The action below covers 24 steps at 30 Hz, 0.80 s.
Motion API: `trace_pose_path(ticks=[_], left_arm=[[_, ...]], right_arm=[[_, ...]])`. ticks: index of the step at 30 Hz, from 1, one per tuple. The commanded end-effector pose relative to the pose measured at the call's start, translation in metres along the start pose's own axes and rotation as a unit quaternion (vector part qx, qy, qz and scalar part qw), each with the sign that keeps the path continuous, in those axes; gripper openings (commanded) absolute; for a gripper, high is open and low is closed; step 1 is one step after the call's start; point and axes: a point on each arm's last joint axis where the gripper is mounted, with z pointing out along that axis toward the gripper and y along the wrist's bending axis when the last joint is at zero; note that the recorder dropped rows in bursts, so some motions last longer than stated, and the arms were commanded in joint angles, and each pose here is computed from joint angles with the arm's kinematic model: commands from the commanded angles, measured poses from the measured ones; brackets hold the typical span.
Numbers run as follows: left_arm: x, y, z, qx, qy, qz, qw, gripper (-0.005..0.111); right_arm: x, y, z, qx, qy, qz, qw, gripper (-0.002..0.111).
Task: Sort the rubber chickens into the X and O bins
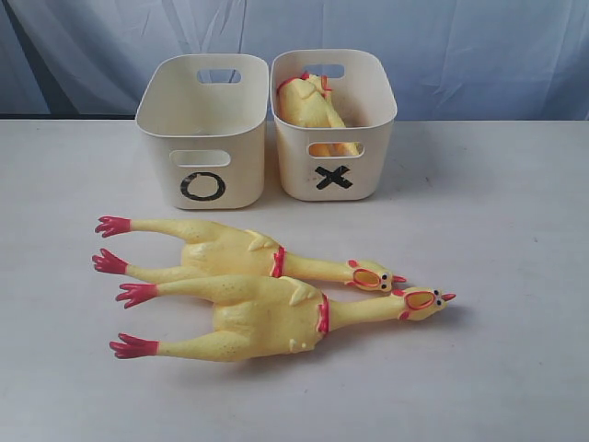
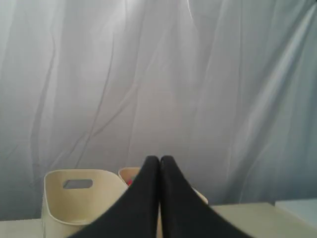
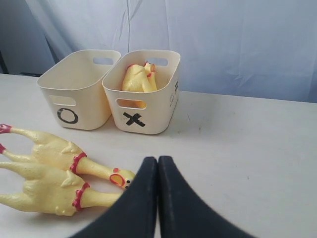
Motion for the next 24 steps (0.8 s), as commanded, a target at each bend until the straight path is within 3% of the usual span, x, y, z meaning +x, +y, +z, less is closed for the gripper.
trace_pose_path(ticks=[1,6,14,24], left_arm=[[-0.006,-0.003,0.027,0.057,0.083,0.022,0.995,0.000],[-0.008,0.005,0.059,0.087,0.176,0.017,0.980,0.000],[-0.006,0.016,0.090,0.111,0.257,0.026,0.960,0.000],[-0.013,0.017,0.099,0.116,0.257,0.006,0.959,0.000]], right_arm=[[0.004,-0.002,-0.006,0.002,-0.005,-0.001,1.000,0.000],[0.008,-0.003,-0.008,0.004,0.004,0.000,1.000,0.000],[0.008,-0.003,-0.008,0.005,0.006,0.000,1.000,0.000],[0.012,-0.002,-0.009,0.001,0.027,0.006,1.000,0.000]])
